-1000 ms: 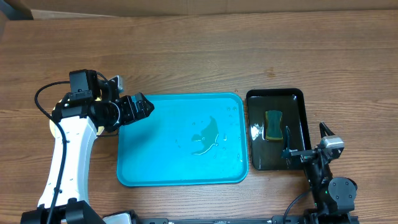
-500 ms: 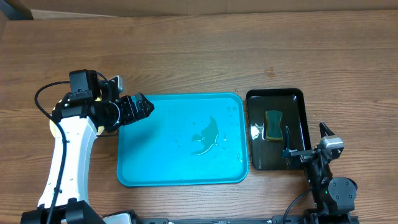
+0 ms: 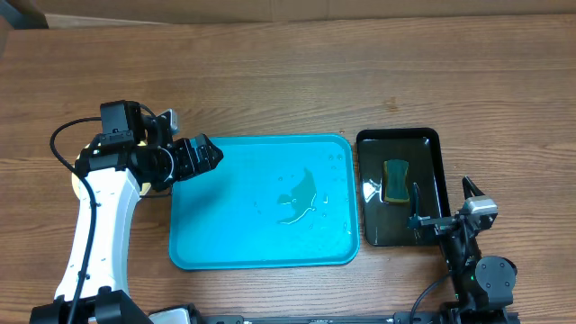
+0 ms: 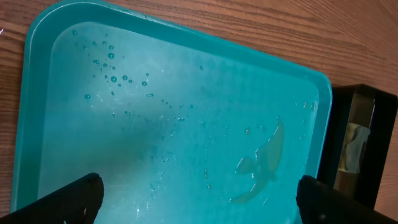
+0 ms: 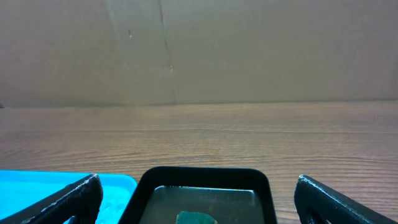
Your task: Clean dirty plates on tray and stack at the side
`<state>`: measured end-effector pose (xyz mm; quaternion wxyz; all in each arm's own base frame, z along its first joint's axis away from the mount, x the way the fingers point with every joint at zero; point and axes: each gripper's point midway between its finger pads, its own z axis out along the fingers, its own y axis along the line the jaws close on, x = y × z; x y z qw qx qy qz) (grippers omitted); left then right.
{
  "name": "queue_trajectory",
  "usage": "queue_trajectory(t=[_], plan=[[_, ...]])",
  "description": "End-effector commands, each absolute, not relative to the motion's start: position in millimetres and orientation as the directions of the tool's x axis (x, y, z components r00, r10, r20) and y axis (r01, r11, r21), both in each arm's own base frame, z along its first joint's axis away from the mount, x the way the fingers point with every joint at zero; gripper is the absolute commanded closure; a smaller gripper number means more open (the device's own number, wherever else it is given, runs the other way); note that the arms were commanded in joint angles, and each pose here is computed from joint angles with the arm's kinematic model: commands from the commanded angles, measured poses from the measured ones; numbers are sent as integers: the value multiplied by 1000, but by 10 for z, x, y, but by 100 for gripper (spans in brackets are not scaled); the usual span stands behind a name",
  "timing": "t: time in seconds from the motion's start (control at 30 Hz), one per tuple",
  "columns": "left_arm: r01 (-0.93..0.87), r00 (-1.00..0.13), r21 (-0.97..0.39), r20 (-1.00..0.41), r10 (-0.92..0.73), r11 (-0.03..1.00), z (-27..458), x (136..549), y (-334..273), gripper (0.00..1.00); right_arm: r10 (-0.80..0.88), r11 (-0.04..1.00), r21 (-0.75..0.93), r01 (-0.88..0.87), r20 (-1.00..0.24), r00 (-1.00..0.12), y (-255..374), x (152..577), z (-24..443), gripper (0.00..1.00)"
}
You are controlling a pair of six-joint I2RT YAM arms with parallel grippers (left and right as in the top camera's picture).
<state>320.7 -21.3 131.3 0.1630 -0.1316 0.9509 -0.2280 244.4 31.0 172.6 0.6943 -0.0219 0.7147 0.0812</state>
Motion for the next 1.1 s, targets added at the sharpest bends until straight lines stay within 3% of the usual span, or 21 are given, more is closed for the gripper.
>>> queue_trajectory(t=[0.0, 0.17, 0.37, 0.53, 0.67, 0.83, 1.07], plan=[[-151, -914, -467, -271, -303, 871, 1348, 3243, -208, 0, 75, 987, 78, -141, -997, -32, 299, 2446, 1704, 0], [-108, -912, -465, -305, -274, 879, 1450, 3225, -304, 0, 75, 987, 78, -141, -997, -32, 299, 2446, 1704, 0], [82, -873, -455, -463, -157, 887, 1955, 3063, -705, 0, 75, 987, 78, -141, -997, -32, 298, 2446, 1704, 0], [270, -778, -427, -625, -66, 863, 2497, 2748, -1031, 0, 75, 987, 78, -141, -997, -32, 299, 2446, 1704, 0], [393, -637, -377, -770, -48, 839, 3007, 2362, -1112, 0, 75, 987, 78, -141, -997, -32, 299, 2446, 1704, 0], [292, -495, -253, -865, -80, 923, 3263, 2156, -759, 2, 75, 987, 78, -141, -997, -32, 299, 2446, 1704, 0], [303, -447, -242, -890, -87, 922, 3232, 1887, -715, 0, 75, 987, 78, -141, -997, -32, 299, 2446, 1704, 0]])
